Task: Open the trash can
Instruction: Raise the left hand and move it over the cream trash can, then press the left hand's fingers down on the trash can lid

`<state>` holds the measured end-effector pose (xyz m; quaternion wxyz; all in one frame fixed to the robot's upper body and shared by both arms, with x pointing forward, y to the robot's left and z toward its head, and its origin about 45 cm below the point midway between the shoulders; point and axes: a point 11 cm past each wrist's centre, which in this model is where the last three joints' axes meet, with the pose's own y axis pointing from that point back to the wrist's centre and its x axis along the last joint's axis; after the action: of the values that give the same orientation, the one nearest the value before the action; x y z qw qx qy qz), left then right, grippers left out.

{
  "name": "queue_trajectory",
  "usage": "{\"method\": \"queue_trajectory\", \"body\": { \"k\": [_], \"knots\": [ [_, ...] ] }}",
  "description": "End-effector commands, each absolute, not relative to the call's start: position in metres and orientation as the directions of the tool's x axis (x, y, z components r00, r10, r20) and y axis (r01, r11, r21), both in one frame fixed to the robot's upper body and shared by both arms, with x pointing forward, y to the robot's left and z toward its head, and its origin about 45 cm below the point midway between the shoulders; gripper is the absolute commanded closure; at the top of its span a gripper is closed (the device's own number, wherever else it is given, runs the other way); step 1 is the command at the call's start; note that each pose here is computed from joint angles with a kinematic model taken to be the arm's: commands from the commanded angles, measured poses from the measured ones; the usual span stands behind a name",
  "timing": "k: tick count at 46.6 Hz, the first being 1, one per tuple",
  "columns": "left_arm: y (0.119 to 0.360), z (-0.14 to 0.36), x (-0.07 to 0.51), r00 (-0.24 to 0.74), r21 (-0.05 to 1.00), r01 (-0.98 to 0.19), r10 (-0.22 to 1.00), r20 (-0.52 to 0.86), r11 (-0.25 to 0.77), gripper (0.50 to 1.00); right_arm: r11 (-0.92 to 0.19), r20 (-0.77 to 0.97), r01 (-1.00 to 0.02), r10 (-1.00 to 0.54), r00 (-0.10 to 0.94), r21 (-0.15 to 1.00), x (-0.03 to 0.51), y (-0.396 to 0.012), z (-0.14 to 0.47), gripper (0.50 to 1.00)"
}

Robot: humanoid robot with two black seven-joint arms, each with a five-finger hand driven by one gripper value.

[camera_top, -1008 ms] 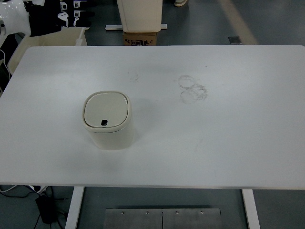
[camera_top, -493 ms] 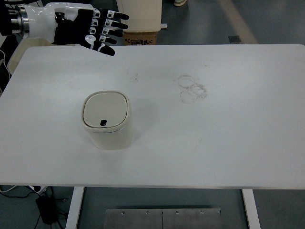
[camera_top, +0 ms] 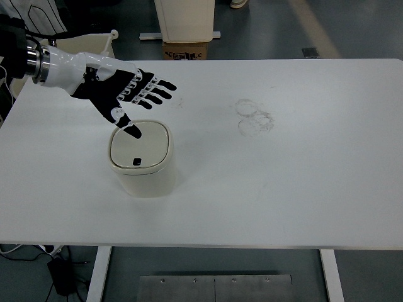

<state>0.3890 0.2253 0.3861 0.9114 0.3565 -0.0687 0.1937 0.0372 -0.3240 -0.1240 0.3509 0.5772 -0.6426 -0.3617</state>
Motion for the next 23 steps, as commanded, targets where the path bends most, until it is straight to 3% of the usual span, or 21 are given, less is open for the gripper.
{"method": "queue_trajectory", "body": {
  "k": [1, 23],
  "knots": [
    [0.229, 0.382, 0.389, 0.915, 0.637, -0.404, 0.299, 0.272, 0.656, 0.5, 0.07, 0.031, -0.488, -0.996, -0.087, 0.87, 0.037, -0.323, -0.124, 0.509],
    [0.255, 0.384, 0.387, 0.895, 0.693, -0.446, 0.299, 0.331, 0.567, 0.5, 0.072, 0.033, -0.488, -0.996, -0.087, 0.87, 0.037, -0.324, -0.124, 0.509]
  ]
}}
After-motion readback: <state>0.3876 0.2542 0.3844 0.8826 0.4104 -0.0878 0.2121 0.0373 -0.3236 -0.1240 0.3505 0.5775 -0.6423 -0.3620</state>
